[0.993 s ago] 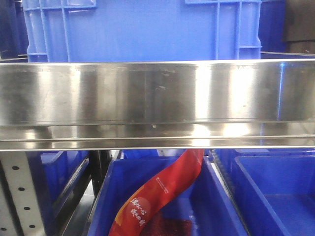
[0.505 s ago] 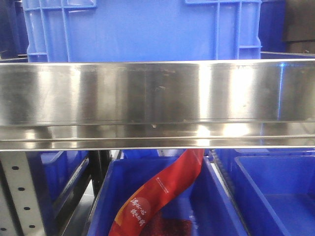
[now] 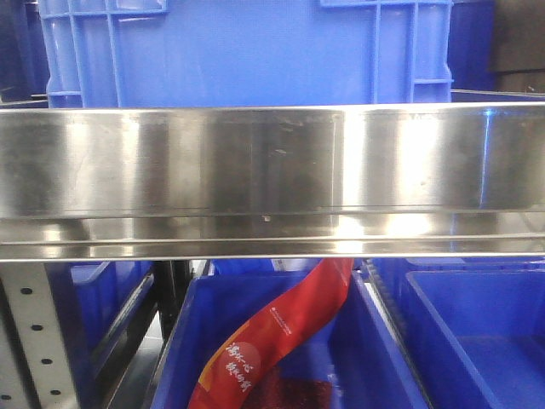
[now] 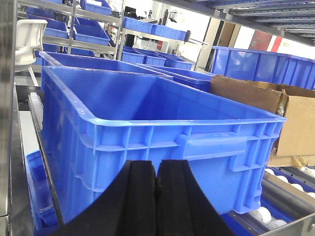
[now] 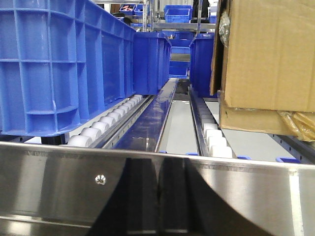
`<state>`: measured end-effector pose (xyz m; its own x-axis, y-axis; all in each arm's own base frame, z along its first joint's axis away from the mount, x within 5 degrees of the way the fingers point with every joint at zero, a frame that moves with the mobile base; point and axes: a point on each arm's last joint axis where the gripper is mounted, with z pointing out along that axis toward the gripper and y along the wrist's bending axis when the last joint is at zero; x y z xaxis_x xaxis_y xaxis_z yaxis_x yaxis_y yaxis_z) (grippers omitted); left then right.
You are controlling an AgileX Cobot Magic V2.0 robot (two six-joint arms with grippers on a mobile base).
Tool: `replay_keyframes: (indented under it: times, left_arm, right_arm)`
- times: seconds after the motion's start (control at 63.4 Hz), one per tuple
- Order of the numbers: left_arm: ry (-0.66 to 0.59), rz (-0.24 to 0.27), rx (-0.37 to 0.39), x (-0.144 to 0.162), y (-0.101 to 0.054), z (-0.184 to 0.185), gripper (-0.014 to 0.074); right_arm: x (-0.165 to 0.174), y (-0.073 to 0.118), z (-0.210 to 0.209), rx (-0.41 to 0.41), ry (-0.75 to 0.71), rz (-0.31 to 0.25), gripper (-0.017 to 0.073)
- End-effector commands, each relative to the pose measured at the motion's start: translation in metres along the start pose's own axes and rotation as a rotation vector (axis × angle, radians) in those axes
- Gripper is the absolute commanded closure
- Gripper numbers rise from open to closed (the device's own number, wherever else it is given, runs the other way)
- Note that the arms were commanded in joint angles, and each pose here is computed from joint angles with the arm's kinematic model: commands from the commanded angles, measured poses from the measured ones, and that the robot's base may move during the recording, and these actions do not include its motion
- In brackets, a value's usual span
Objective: Grab PVC pipe and place in blue bin
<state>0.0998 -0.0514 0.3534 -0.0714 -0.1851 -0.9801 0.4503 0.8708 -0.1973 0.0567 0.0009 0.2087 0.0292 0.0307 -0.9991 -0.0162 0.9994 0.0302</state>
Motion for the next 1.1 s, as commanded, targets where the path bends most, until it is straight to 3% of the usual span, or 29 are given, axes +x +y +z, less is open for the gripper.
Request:
replay_keyframes:
  times: [0.0,0.173,0.284,0.473,0.804,0.978,1.041,1.088]
  left_arm:
    - [-0.019,0.000,0.013,-0.002,-0.001,-0.001,0.0704]
    - [-0.009,0.085,-0.050,0.006,0.007,-0.004,0.0704]
    - [-0.004,0.088,-0.131,0.021,0.018,-0.011,0.0704]
    - [-0.010,0.208,-0.236,0.055,0.031,-0.035,0.0704]
    - [-0.104,0.226,-0.424,0.110,0.044,-0.068,0.0704]
    - [-0.114,0.221,-0.454,0.130,0.052,-0.065,0.0704]
    - [-0.180,0.228,-0.449,0.125,0.051,-0.066,0.0704]
    - [-0.148,0.215,-0.452,0.128,0.052,-0.065,0.0704]
  right_arm:
    - [-0.002,0.000,0.000,0.005,-0.028,-0.014,0.0727]
    - [-0.002,0.000,0.000,0.005,-0.028,-0.014,0.0727]
    - [-0.002,0.000,0.000,0.005,-0.028,-0.014,0.0727]
    - [-0.002,0.000,0.000,0.005,-0.028,-0.014,0.0727]
    - [-0.002,0.000,0.000,0.005,-0.028,-0.014,0.0727]
    - [-0.002,0.000,0.000,0.005,-0.028,-0.014,0.0727]
    - [-0.002,0.000,0.000,0.005,-0.028,-0.014,0.0727]
    - [-0.002,0.000,0.000,0.005,-0.028,-0.014,0.0727]
